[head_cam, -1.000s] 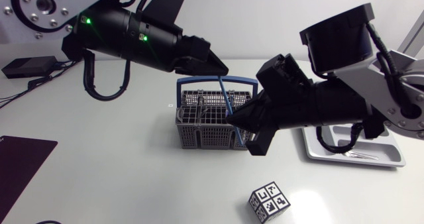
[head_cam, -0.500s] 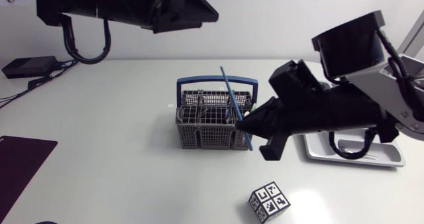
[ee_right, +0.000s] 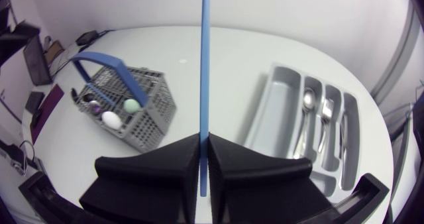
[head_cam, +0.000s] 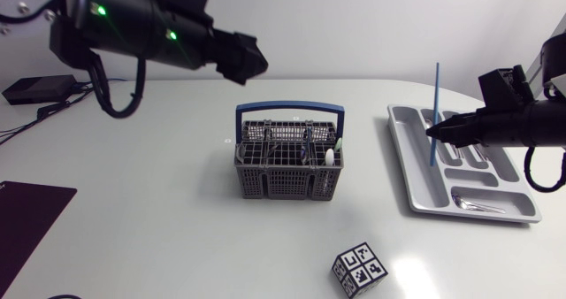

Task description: Transfer all utensils from the basket to the drawer tray.

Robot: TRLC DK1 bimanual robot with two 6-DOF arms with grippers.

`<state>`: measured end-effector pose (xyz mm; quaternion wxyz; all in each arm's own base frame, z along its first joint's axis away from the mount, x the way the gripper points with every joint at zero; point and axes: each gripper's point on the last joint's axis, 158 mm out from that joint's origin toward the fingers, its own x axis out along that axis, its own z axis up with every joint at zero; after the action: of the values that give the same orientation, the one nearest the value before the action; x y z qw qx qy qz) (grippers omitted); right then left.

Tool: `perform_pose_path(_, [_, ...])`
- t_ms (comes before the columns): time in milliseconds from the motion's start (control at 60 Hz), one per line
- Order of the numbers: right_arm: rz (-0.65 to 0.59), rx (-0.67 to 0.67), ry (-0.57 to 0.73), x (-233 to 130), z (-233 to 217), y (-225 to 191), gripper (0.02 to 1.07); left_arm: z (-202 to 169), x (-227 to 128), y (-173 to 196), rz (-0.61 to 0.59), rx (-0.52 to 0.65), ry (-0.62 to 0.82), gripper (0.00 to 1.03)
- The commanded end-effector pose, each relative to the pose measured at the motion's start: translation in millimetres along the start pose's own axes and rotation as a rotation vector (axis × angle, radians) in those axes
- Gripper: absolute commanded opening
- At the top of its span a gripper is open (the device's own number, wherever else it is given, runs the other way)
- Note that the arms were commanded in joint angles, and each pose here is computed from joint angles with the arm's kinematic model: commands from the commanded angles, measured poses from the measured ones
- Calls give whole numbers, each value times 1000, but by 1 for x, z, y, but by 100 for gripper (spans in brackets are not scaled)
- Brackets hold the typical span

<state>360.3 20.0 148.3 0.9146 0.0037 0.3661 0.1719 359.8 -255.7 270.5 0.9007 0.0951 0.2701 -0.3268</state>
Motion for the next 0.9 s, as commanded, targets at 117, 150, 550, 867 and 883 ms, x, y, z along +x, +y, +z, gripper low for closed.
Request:
perform_pose_path(117, [-78, 154, 146, 39, -30, -65, 7, -56, 36, -23, 64, 155, 170, 72])
perform_pose_path(150, [-86, 169, 170, 45, -36, -72, 7, -62, 40, -24, 80, 168, 188, 72])
perform_pose_path(550, [-155, 294, 342, 97, -76, -107, 41, -103, 81, -36, 218, 316, 378, 71])
perform_pose_path(867, [-157, 278, 377, 96, -77, -97, 102, -107, 100, -26, 332, 361, 460, 71])
perform_pose_path(883, [-153, 274, 379, 94, -75, -94, 102, -107, 101, -23, 346, 364, 465, 71])
